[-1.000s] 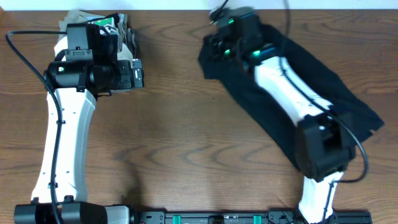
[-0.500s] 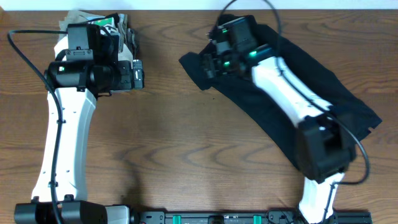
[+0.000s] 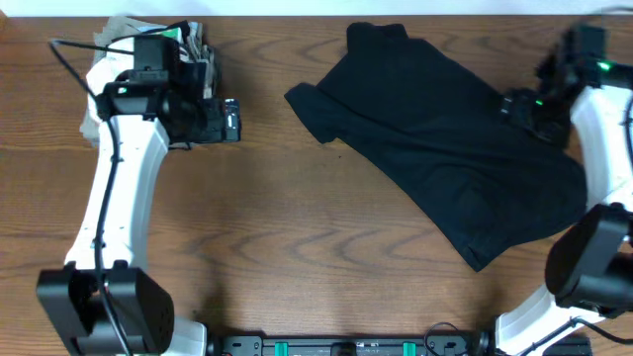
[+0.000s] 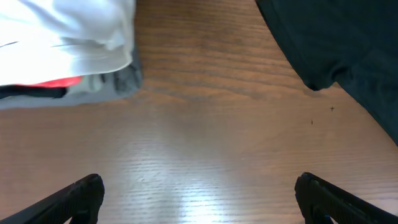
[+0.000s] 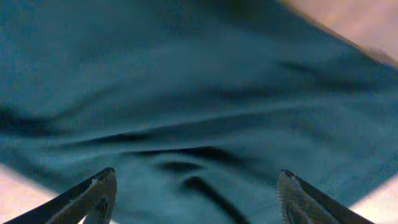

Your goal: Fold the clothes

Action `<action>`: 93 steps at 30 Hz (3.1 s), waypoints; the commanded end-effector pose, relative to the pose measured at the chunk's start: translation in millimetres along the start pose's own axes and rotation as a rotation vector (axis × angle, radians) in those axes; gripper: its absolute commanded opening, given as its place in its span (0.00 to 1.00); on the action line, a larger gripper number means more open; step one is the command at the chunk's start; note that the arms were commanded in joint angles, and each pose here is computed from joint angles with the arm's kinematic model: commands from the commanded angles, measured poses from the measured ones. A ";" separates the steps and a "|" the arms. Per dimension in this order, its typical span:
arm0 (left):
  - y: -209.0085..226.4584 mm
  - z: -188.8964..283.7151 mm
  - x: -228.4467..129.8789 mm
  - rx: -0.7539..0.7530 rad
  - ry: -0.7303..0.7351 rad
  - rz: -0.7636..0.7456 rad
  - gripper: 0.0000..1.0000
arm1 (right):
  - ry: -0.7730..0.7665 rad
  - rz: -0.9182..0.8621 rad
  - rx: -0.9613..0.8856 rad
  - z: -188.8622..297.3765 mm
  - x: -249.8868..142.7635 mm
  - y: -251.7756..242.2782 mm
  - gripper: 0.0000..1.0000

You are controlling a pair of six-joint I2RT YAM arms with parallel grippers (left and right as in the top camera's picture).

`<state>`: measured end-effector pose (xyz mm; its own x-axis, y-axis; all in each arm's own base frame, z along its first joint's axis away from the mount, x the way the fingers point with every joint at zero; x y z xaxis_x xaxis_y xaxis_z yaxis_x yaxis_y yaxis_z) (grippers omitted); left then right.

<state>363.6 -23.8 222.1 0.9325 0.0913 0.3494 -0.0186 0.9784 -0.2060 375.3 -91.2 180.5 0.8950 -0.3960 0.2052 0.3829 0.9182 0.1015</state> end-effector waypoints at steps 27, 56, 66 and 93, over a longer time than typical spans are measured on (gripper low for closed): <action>-28.4 -32.4 7.4 -0.044 0.027 -0.089 0.99 | -0.070 -0.261 -0.134 -124.9 -49.8 -91.2 0.01; -55.2 -145.1 -18.5 -0.177 0.259 -0.189 1.00 | -0.444 -0.066 0.155 -26.0 153.9 -83.5 0.46; -106.4 -150.9 10.9 -0.305 0.025 -0.422 0.99 | -0.114 0.072 0.355 15.9 99.6 -16.1 0.62; -124.7 -210.0 16.7 -0.307 -0.071 -0.530 0.38 | -0.027 0.241 0.391 11.0 76.9 51.5 0.49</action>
<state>453.0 -181.4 60.9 0.7740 -0.3601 0.5208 0.5407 0.8038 -0.2479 461.0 -81.3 203.8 0.9407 -0.2065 0.2691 0.0841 0.9106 0.4046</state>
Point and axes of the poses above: each gripper's point midway between its finger pads, its own z axis back along the fingers, its own y axis along the line the jaws close on, x = y × z, the point moved 6 cm from there along z, back along the fingers, and after that the axes turned 4 degrees about z, right-handed, at the moved point
